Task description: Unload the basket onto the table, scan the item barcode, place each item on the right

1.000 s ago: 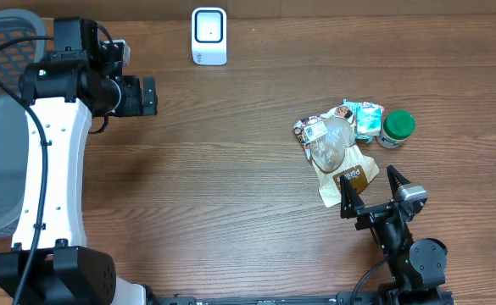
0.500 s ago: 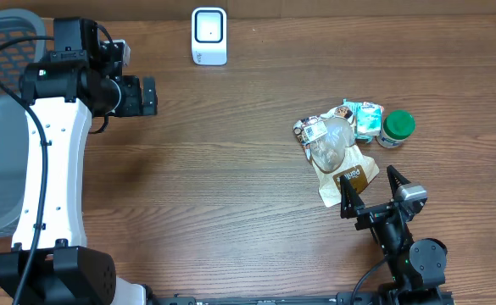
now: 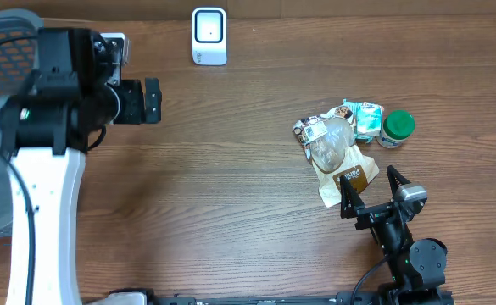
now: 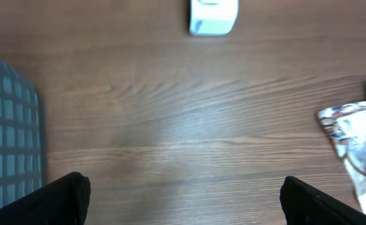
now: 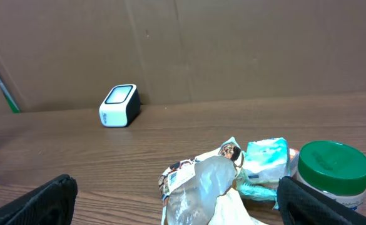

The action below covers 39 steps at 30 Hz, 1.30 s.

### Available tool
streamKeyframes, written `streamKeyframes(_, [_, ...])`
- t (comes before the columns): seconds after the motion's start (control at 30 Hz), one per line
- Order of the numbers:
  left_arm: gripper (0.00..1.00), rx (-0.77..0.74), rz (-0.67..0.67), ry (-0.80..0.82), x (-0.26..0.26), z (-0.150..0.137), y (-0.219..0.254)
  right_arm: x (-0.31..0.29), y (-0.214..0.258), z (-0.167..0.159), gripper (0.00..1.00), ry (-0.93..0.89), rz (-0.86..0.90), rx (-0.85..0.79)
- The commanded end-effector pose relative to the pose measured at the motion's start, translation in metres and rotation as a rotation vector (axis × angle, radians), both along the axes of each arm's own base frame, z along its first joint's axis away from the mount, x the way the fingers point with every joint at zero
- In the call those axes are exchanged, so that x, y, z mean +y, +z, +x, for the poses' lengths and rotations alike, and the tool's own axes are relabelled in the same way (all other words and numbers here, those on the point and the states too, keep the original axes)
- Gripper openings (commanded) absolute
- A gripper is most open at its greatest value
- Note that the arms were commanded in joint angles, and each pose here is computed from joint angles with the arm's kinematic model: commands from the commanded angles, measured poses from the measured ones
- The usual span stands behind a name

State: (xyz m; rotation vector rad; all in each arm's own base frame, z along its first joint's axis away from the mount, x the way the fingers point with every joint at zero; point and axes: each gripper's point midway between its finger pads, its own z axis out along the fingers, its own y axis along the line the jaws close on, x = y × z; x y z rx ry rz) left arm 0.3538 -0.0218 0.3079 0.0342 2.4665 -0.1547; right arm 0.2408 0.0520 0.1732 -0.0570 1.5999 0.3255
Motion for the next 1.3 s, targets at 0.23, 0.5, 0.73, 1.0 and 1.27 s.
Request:
streamKeyframes(0.23, [1.00,-0.117,0.031,-0.005,0.003,-0.041,0.029,-0.001,-0.002,0.000,1.00,-0.006,0.001,-0.005])
streamKeyframes(0.5, [1.00,-0.377,0.004,-0.031,-0.004,-0.043,0.019,-0.001,-0.002,0.000,1.00,-0.006,0.001,-0.005])
streamKeyframes(0.73, [1.00,-0.669,0.006,-0.029,-0.004,-0.060,-0.003,-0.001,-0.002,0.000,1.00,-0.006,0.001,-0.005])
streamKeyframes(1.0, [0.99,-0.905,0.030,-0.017,0.000,-0.087,-0.056,-0.001,-0.002,0.000,1.00,-0.006,0.001,-0.005])
streamKeyframes(1.27, [0.99,-0.927,0.037,-0.019,0.000,-0.100,-0.118,-0.001,-0.002,0.000,1.00,-0.006,0.000,-0.005])
